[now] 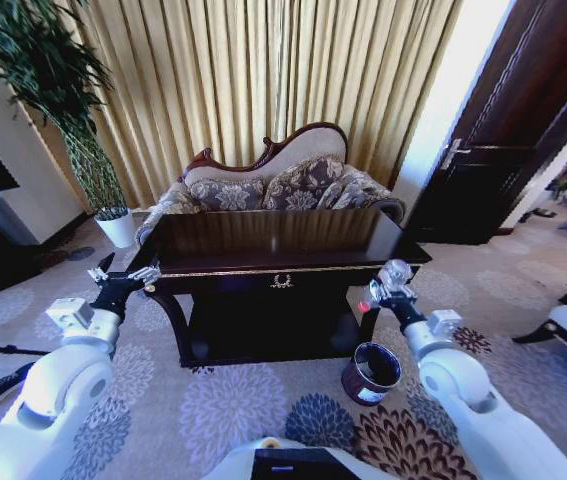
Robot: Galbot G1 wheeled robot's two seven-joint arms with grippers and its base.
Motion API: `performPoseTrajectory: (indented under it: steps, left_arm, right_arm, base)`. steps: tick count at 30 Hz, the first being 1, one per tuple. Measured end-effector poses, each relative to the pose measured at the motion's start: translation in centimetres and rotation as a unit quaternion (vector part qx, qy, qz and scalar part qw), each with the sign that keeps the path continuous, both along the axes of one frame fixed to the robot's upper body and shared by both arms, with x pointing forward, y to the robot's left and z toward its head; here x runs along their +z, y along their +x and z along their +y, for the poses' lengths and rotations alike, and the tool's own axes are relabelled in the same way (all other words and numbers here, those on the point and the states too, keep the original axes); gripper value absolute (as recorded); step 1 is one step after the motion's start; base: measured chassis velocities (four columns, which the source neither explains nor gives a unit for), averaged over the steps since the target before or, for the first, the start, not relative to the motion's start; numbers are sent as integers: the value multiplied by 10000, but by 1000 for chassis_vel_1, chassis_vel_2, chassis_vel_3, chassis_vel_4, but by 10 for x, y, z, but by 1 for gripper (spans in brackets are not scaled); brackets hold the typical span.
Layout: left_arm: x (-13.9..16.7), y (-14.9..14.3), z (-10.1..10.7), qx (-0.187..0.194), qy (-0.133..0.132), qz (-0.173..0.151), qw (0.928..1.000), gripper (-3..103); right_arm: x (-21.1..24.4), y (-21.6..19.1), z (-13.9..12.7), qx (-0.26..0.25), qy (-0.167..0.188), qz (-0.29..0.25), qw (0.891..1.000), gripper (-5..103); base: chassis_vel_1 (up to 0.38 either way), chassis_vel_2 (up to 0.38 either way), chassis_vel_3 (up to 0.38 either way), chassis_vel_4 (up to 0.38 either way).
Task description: Move to the front of the table and place the trash on the table into the trash bin.
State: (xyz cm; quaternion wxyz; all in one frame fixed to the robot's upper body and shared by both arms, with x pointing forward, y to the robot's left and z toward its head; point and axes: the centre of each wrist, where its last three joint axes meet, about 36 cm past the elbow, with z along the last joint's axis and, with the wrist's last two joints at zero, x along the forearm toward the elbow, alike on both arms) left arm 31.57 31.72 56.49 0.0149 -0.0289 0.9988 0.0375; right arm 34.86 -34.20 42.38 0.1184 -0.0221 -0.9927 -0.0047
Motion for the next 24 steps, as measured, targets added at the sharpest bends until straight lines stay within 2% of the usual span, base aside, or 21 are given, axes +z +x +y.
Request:
performPoseTrajectory:
  steps: [3,4,7,13,15,18,24]
  left_arm:
    - [-1,-5,-4,-27,-37,49,10000,100]
    - [-1,-5,-4,-27,-37,49,10000,100]
    - [-4,-13,-8,-53,-94,131,9999,100]
    - [-5,-15,-9,-55,-99,167,9998,100]
    - [-4,-15,-9,-79,-76,165,9998,100]
    - [-4,-15,-11,-124,-71,162,9998,100]
    - [-5,-14,-11,-146,-61,190,9997,100]
  right_arm:
    - [-42,14,-17,-288,-217,344,9988,24]
    - [-42,14,-17,-288,-217,344,9988,24]
    - [-84,29,-39,-624,-368,639,9953,24]
    - [-137,44,-66,-1001,-610,902,9890,24]
    - [-171,54,-79,-1102,-869,961,9854,24]
    - [-196,69,-85,-1130,-1032,1017,9830,24]
    - [-223,96,-85,-1187,-1115,1114,9803,24]
  base:
    - [0,0,0,0]
    - [0,0,0,0]
    - [0,0,0,0]
    - [0,0,0,0]
    - [0,0,0,0]
    - [0,0,0,0]
    - [0,0,0,0]
